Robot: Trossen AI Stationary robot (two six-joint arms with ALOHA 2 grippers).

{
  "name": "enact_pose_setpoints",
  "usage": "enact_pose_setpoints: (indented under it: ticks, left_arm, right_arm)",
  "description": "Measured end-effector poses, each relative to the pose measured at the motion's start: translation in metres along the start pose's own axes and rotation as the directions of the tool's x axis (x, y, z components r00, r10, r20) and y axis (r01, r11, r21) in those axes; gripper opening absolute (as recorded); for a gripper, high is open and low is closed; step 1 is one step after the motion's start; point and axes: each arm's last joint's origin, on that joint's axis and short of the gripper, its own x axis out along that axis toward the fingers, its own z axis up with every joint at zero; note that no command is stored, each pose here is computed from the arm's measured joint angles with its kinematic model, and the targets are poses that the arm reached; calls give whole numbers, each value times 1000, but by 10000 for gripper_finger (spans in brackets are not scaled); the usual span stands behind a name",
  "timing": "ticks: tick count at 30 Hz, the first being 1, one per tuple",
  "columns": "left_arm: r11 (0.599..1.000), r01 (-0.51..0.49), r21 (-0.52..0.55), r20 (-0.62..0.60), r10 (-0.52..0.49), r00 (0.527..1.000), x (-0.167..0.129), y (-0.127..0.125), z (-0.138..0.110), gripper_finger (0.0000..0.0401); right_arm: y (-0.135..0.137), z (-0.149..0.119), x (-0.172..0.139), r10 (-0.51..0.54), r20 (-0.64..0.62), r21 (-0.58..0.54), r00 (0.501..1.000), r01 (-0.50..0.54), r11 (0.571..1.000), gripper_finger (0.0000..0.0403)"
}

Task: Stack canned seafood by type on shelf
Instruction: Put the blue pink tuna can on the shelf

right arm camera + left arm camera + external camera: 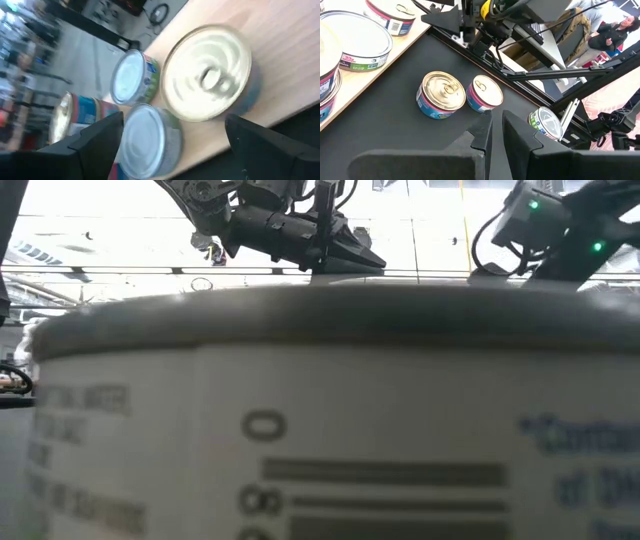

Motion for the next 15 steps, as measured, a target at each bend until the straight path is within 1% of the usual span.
enact_pose_setpoints:
  ticks: [4,6,9,12,15]
  left_arm:
    - [1000,0,5,0,0,1000,0,0,0,44]
    - [1000,0,7,0,0,1000,0,0,0,44]
    - [1000,0,10,0,0,1000,0,0,0,44]
    - [1000,3,12,5,-3,1000,0,0,0,44]
    - [1000,5,13,8,-5,1000,0,0,1,44]
  right_arm:
    - [4,5,-5,-58,-15,-96,998,56,994,333]
    - [8,6,-8,-64,-24,-128,998,60,990,332]
    - [22,7,-14,-43,-73,-201,996,28,979,331]
    - [36,7,-21,-29,-160,-295,987,-19,955,328]
    - [43,11,-22,-50,-211,-350,976,-28,936,307]
